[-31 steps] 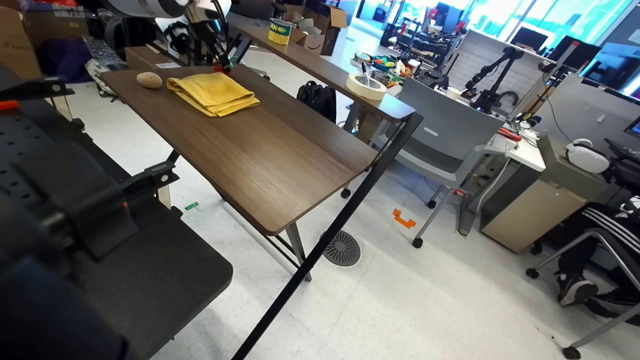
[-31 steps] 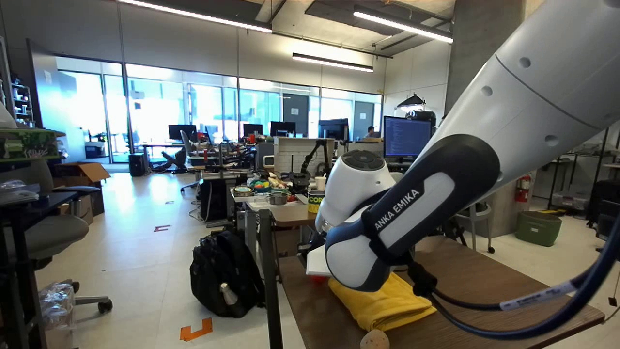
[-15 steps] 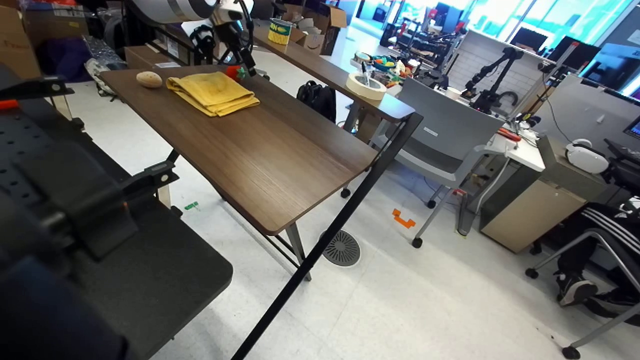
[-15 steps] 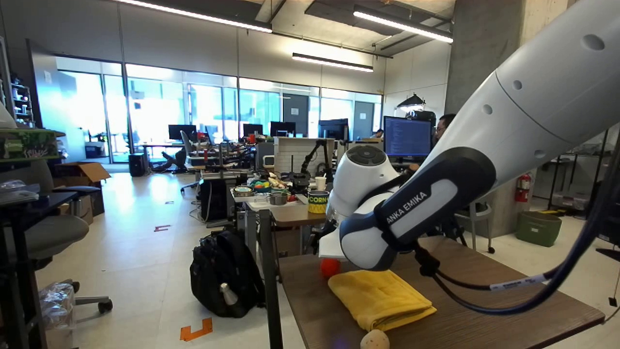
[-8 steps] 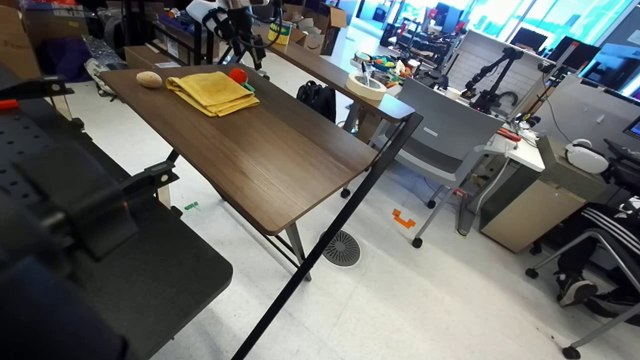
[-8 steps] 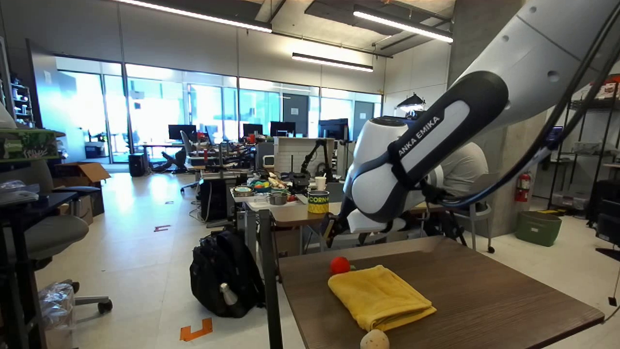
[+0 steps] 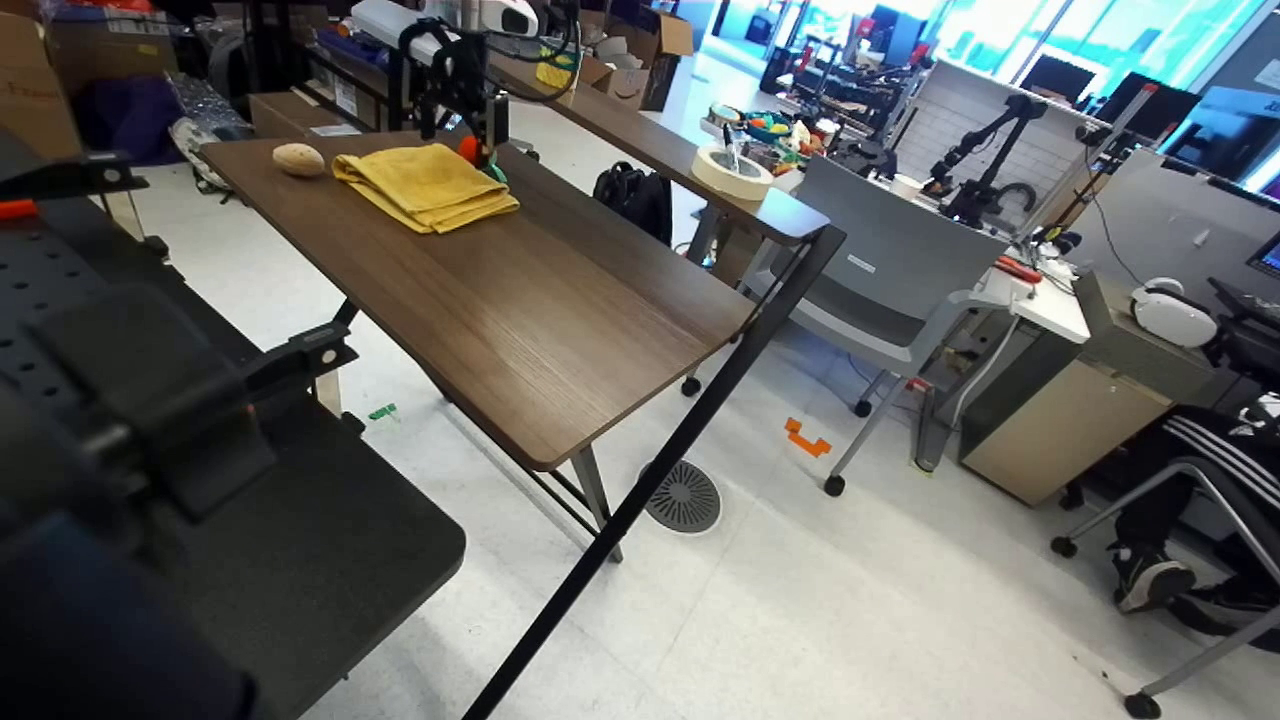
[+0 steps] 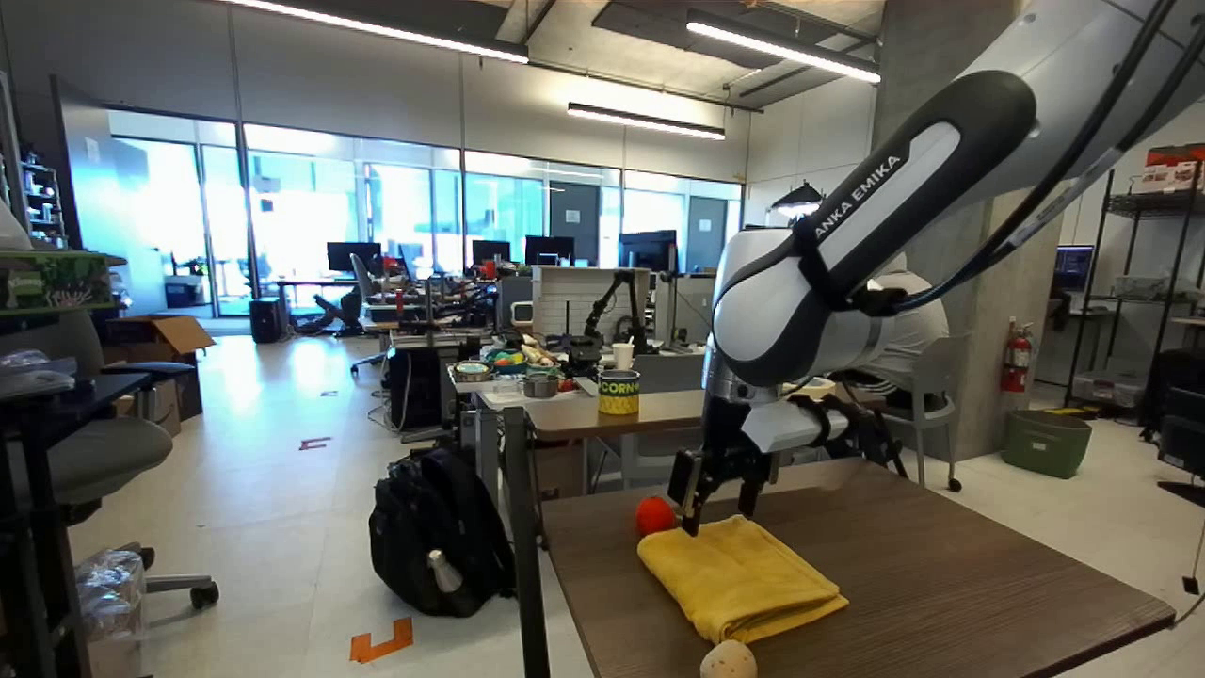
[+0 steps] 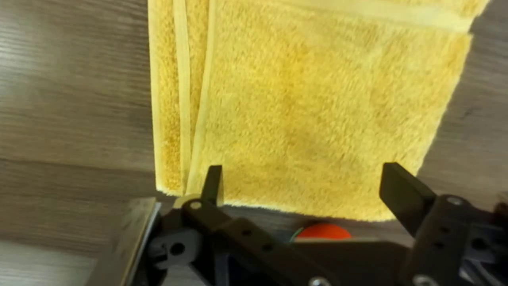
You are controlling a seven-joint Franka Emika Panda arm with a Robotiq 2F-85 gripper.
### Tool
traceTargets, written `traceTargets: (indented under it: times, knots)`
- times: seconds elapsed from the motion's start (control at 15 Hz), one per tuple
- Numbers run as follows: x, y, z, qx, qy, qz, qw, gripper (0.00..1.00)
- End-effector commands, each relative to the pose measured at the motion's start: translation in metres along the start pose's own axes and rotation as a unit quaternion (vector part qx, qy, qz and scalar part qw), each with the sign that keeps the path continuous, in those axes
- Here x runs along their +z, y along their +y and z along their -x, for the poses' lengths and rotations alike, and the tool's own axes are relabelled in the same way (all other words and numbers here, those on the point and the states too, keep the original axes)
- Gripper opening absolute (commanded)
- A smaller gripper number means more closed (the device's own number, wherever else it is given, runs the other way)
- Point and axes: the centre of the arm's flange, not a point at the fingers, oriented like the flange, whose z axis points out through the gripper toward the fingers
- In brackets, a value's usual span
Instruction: Use the towel to wipe the table
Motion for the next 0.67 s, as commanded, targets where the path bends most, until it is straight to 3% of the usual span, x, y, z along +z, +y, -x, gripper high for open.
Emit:
traceTargets:
  times: [0.0,0.13,0.2,0.4,0.6]
  knots:
    - [-0.006,0.0,0.019,-0.037,-0.064,-0.025,0.9969,1.0]
    - [0.012,-0.008,0.027,-0.01,-0.08,-0.007,0.9967,1.0]
    - [0.009,-0.003,0.017,-0.019,-0.064,-0.019,0.9976,1.0]
    - [0.014,-0.004,0.02,-0.018,-0.067,-0.019,0.9974,1.0]
    - [0.028,-0.002,0.017,0.001,-0.031,-0.052,0.9982,1.0]
